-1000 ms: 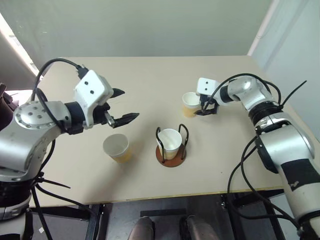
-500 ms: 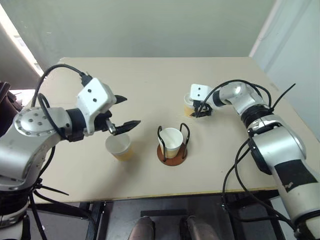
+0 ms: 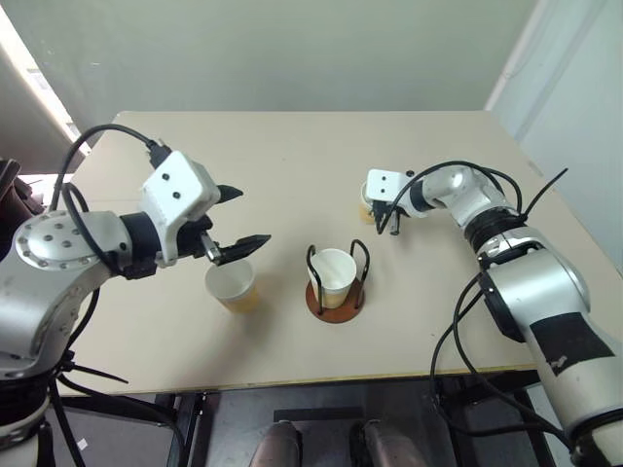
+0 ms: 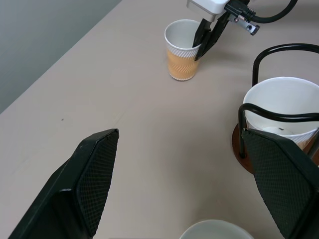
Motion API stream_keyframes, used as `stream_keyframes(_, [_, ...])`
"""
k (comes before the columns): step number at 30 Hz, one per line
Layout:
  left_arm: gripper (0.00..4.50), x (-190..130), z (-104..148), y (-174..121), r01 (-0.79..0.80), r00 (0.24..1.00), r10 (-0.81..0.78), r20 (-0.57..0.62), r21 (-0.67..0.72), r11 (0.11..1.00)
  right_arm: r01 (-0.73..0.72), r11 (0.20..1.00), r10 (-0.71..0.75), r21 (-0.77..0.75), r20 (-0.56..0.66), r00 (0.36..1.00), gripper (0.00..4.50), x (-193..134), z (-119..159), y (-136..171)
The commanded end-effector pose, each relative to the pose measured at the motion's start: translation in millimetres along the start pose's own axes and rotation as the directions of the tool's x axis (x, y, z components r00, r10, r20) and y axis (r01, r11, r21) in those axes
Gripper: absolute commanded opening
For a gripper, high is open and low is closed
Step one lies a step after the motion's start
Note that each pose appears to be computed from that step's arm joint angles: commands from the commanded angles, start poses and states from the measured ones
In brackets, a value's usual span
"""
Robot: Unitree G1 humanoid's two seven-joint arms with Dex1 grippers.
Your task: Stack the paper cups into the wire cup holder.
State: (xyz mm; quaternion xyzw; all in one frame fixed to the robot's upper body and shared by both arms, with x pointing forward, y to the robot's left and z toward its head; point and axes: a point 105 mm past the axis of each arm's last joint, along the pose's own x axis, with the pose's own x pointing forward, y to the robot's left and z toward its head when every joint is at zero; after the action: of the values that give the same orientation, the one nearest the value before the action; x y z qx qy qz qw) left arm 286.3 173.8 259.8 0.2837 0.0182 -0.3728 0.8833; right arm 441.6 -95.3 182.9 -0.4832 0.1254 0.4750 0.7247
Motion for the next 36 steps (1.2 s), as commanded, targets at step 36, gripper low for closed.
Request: stream_keyframes(36, [4.26,-80.7,-21.6,-17.2,0.280,0.960,-0.277,0.042,-0.209,0.937,-0.361,0.866,0.475,-0.345,0.345,0.810,0.02,-86.5,96.3,67.5])
